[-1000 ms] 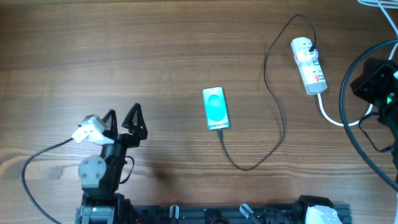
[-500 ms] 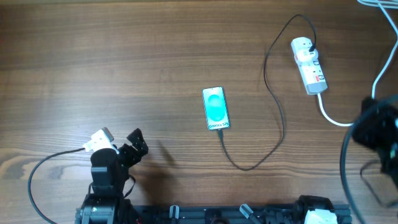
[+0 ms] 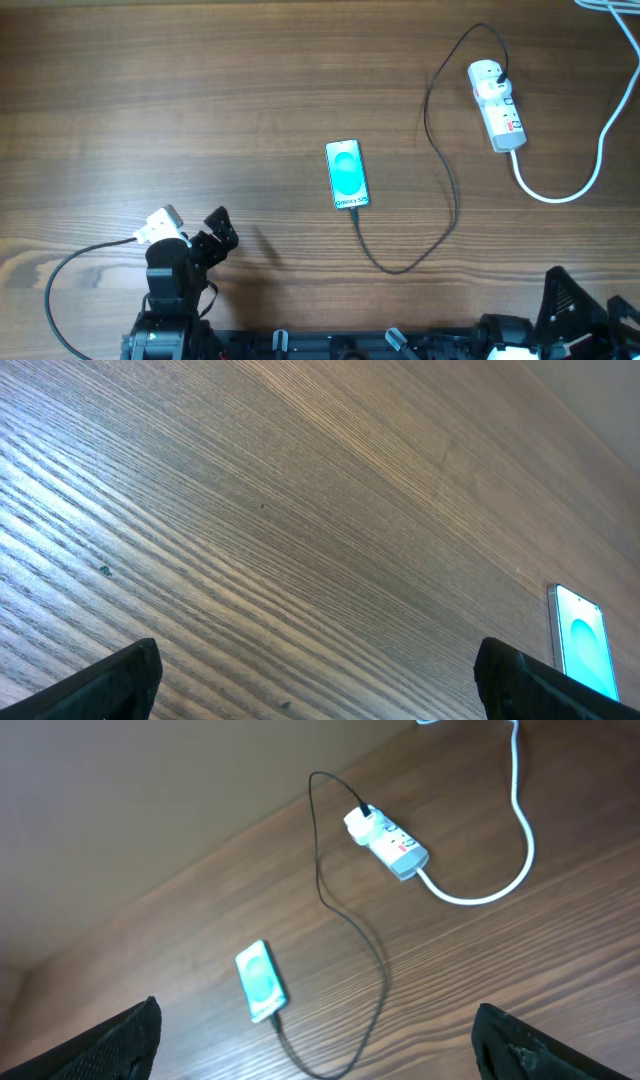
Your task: Plug charger to phone and switch on socket
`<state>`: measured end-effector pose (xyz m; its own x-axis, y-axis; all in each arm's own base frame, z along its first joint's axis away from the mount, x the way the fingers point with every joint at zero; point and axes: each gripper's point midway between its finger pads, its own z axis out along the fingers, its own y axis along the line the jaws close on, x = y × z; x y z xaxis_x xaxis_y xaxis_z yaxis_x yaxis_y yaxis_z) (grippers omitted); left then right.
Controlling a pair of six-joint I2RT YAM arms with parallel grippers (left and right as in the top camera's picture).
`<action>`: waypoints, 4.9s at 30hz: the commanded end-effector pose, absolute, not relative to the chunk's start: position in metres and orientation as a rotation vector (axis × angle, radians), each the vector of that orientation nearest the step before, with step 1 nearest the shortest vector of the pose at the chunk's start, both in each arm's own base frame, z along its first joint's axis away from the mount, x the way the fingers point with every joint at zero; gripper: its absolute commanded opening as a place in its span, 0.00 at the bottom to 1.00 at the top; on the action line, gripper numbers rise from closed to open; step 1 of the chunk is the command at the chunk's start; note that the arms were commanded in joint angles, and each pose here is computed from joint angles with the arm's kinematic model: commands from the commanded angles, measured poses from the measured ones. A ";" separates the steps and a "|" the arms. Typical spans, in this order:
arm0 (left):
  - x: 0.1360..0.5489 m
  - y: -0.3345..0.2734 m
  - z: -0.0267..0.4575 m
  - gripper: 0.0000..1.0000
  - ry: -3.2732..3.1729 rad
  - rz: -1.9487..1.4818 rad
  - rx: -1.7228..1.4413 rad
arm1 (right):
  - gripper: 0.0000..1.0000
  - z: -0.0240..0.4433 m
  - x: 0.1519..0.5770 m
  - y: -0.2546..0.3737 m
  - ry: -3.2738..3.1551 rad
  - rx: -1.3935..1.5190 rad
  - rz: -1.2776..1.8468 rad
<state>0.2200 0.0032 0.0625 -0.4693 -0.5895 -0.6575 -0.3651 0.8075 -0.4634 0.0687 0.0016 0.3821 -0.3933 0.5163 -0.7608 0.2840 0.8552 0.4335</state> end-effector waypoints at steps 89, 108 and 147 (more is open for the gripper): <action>0.227 0.013 0.106 1.00 1.909 -0.301 -0.630 | 1.00 0.176 0.247 -0.002 1.539 0.362 0.388; 0.244 -0.028 0.157 1.00 1.649 -0.310 -0.120 | 1.00 0.176 0.247 -0.002 1.539 0.362 0.388; 0.245 -0.025 0.157 1.00 1.643 -0.107 0.077 | 1.00 0.175 0.247 -0.002 1.543 0.363 0.388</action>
